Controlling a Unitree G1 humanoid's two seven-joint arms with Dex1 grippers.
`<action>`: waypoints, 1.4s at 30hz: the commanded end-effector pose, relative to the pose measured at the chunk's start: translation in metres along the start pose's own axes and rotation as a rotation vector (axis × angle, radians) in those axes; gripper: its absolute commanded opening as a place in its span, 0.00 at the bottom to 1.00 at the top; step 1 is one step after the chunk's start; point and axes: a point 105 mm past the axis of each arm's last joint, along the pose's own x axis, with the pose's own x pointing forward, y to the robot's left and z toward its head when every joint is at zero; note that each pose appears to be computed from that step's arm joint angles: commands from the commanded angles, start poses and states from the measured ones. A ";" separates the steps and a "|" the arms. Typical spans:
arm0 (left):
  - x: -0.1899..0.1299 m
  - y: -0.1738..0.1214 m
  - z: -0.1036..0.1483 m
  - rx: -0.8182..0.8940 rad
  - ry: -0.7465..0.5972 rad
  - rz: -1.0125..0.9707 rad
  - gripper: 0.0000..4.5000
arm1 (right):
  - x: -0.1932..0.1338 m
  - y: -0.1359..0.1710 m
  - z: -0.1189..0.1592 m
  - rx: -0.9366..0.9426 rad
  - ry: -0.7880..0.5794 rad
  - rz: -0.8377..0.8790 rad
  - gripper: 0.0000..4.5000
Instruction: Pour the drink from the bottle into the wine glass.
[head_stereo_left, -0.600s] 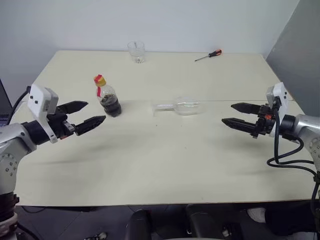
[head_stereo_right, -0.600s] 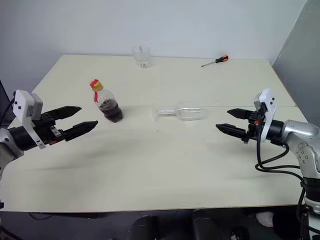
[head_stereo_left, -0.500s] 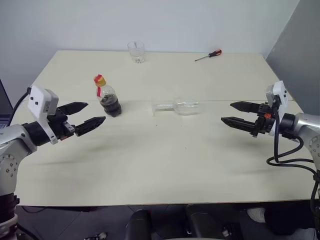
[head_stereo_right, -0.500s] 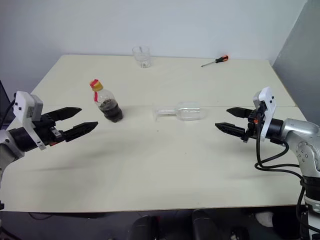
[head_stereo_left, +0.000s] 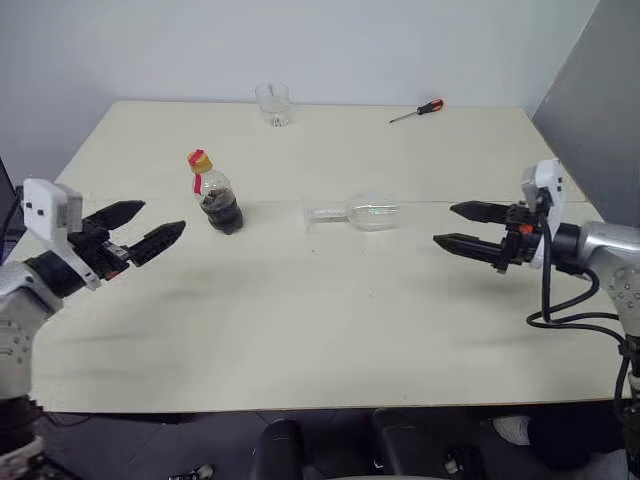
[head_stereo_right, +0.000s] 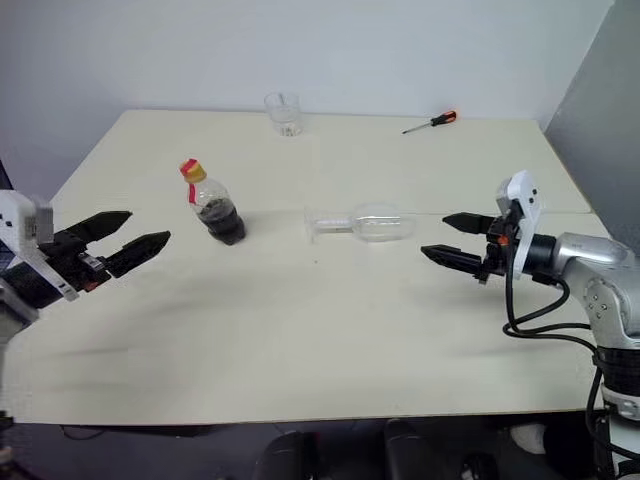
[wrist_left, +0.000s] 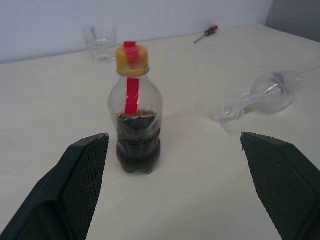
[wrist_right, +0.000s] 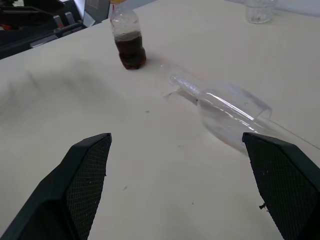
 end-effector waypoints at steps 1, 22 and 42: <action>-0.003 0.012 0.004 0.062 -0.041 0.101 1.00 | 0.008 0.019 0.017 -0.057 -0.033 0.070 1.00; 0.085 -0.011 -0.040 0.083 -0.079 0.194 1.00 | 0.066 0.090 0.021 -0.125 -0.045 0.291 1.00; 0.136 -0.006 -0.034 0.139 -0.064 0.208 1.00 | 0.088 0.099 0.023 -0.134 -0.095 0.271 1.00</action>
